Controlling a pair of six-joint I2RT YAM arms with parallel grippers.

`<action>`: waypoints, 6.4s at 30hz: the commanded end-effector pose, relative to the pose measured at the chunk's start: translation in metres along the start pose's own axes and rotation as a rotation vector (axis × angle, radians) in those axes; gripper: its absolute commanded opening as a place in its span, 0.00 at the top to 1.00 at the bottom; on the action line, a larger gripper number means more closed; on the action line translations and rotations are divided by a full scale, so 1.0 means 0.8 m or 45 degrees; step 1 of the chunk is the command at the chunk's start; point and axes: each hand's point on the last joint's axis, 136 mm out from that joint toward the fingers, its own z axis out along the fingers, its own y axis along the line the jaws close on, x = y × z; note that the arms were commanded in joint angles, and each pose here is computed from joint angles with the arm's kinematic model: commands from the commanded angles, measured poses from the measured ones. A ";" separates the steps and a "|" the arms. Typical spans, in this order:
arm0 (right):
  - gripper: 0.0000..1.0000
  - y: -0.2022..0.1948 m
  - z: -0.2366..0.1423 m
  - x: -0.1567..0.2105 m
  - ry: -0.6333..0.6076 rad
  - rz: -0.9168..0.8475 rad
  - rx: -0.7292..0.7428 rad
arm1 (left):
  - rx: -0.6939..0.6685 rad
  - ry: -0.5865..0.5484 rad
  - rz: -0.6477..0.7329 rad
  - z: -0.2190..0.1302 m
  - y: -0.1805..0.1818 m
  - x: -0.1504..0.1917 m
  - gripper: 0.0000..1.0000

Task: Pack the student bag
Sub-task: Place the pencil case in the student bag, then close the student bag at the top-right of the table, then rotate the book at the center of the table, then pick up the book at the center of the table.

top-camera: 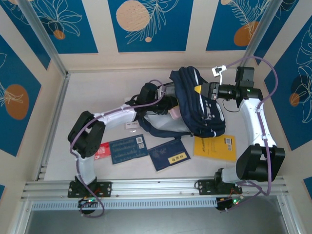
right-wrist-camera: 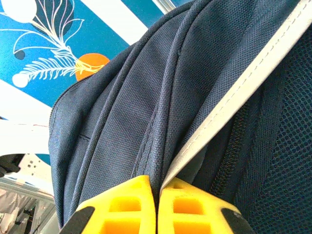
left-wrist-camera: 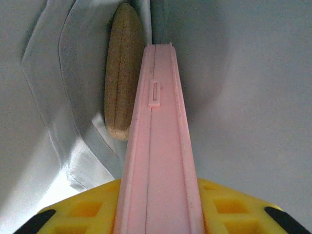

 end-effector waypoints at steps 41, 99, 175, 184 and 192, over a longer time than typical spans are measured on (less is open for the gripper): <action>1.00 0.014 0.025 -0.031 0.029 -0.238 0.051 | 0.044 -0.227 0.097 0.067 -0.021 -0.069 0.10; 0.73 -0.009 0.118 0.256 0.541 -0.154 0.761 | -0.673 0.332 0.286 -0.233 0.165 0.202 0.12; 0.74 -0.138 0.093 0.336 0.224 0.991 0.801 | -0.360 0.548 0.283 -0.062 0.113 0.152 1.00; 0.26 -0.050 0.048 0.241 0.022 0.546 0.671 | -0.318 0.269 0.657 -0.142 0.011 0.119 1.00; 0.19 0.076 0.042 0.178 -0.023 0.200 0.155 | -0.100 0.031 0.886 -0.205 -0.071 0.117 1.00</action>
